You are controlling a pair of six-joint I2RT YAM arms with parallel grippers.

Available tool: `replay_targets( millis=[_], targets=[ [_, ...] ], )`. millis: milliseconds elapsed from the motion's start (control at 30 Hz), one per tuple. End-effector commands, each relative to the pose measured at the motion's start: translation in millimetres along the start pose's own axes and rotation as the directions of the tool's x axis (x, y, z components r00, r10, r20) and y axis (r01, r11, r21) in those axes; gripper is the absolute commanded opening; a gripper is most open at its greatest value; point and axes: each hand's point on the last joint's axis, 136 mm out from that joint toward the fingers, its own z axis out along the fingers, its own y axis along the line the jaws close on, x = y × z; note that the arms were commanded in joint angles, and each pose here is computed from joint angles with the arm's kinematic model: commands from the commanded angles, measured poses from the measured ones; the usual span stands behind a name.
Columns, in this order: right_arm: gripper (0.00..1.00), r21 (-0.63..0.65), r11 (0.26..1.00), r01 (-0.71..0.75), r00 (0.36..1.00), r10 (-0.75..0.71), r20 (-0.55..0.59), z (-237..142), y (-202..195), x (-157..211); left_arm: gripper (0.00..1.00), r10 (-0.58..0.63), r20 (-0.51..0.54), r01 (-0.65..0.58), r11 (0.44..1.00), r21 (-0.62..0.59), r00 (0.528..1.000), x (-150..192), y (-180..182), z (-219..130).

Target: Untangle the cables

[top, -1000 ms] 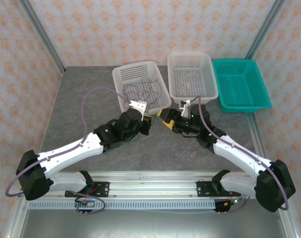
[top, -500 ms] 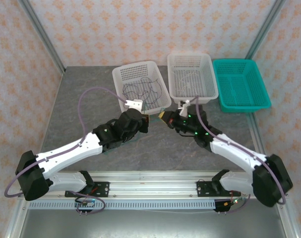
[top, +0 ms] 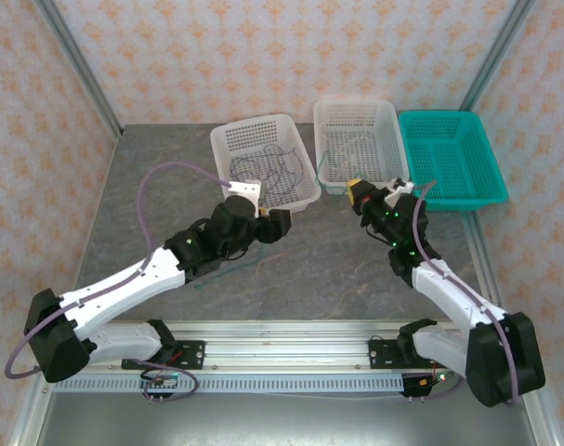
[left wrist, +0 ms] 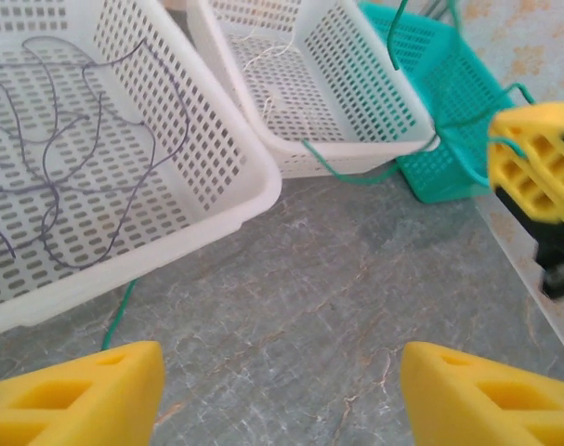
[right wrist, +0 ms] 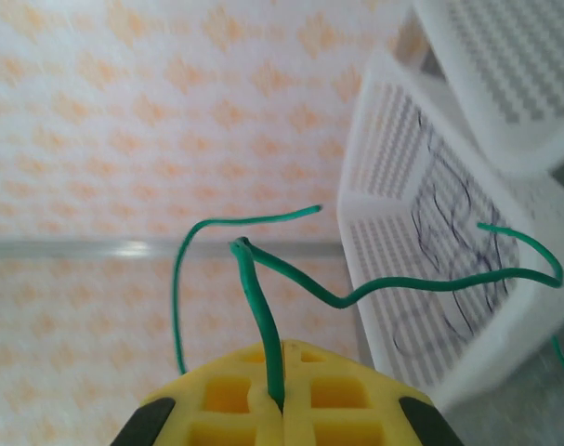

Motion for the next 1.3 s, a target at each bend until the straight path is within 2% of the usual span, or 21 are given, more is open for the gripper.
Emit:
replay_targets(
  millis=[0, 133, 200, 367, 500, 600, 633, 700, 767, 800, 867, 967, 1100, 1200, 1267],
  targets=[
    [0.00, -0.196, 0.980, -0.034, 0.988, 0.063, 0.143, -6.8, 39.1, -50.7, 0.78, 0.036, 0.051, -0.038, 0.998, 0.055, 0.998, -13.0, -6.8, -24.4],
    [0.00, -0.284, 0.959, 0.007, 0.966, 0.067, 0.250, -14.9, 61.6, -104.1, 0.92, 0.038, 0.080, -0.045, 0.995, 0.085, 0.996, -11.5, -4.4, -40.5],
    [0.00, -0.267, 0.961, 0.067, 0.950, 0.021, 0.313, -19.1, 64.1, -125.6, 0.99, 0.036, 0.087, -0.044, 0.995, 0.088, 0.996, -9.2, -1.4, -44.6],
    [0.00, -0.108, 0.986, 0.125, 0.867, -0.055, 0.495, -36.2, 28.0, -190.8, 1.00, 0.052, 0.091, -0.059, 0.995, 0.086, 0.995, -4.9, 3.9, -52.5],
    [0.00, -0.015, 0.993, 0.117, 0.828, -0.089, 0.553, -40.2, 0.5, -231.2, 1.00, 0.068, 0.089, -0.073, 0.996, 0.051, 0.994, -3.6, 12.3, -59.5],
    [0.01, 0.144, 0.987, 0.073, 0.789, -0.146, 0.596, -44.1, -33.3, -261.6, 1.00, 0.067, 0.088, -0.069, 0.997, 0.023, 0.994, -2.7, 19.3, -64.0],
    [0.16, 0.197, 0.979, 0.054, 0.784, -0.164, 0.599, -43.8, -44.3, -270.4, 1.00, 0.063, 0.089, -0.064, 0.998, 0.017, 0.994, -2.6, 21.2, -66.2],
    [0.57, 0.239, 0.970, 0.040, 0.806, -0.173, 0.566, -36.8, -52.9, -281.6, 1.00, 0.048, 0.088, -0.048, 0.999, -0.001, 0.995, -1.2, 26.3, -69.6],
    [0.78, 0.223, 0.974, 0.035, 0.842, -0.149, 0.519, -30.0, -47.4, -281.9, 1.00, 0.022, 0.097, -0.019, 0.999, -0.038, 0.995, -1.2, 35.5, -74.8],
    [0.98, 0.225, 0.974, 0.041, 0.842, -0.155, 0.516, -32.2, -42.3, -278.8, 1.00, 0.004, 0.100, 0.004, 0.997, -0.080, 0.995, 0.3, 45.1, -77.8],
    [0.99, 0.245, 0.968, 0.051, 0.835, -0.176, 0.522, -42.2, -36.7, -269.2, 1.00, -0.053, 0.111, 0.073, 0.980, -0.183, 0.992, 4.2, 67.7, -84.9],
    [0.99, 0.250, 0.964, 0.093, 0.844, -0.210, 0.494, -57.4, -30.5, -244.9, 1.00, -0.156, 0.125, 0.190, 0.921, -0.340, 0.980, 16.8, 103.7, -96.2],
    [0.99, 0.237, 0.956, 0.172, 0.877, -0.258, 0.404, -69.3, -23.1, -198.0, 1.00, -0.293, 0.151, 0.330, 0.835, -0.441, 0.944, 37.4, 130.6, -106.5],
    [0.99, 0.282, 0.926, 0.249, 0.865, -0.344, 0.364, -85.8, -9.3, -165.3, 1.00, -0.408, 0.211, 0.458, 0.749, -0.479, 0.888, 54.9, 148.6, -113.9],
    [0.99, 0.279, 0.914, 0.296, 0.872, -0.378, 0.312, -91.5, 2.7, -141.8, 1.00, -0.486, 0.273, 0.554, 0.663, -0.503, 0.830, 69.0, 163.6, -121.4]
  ],
)
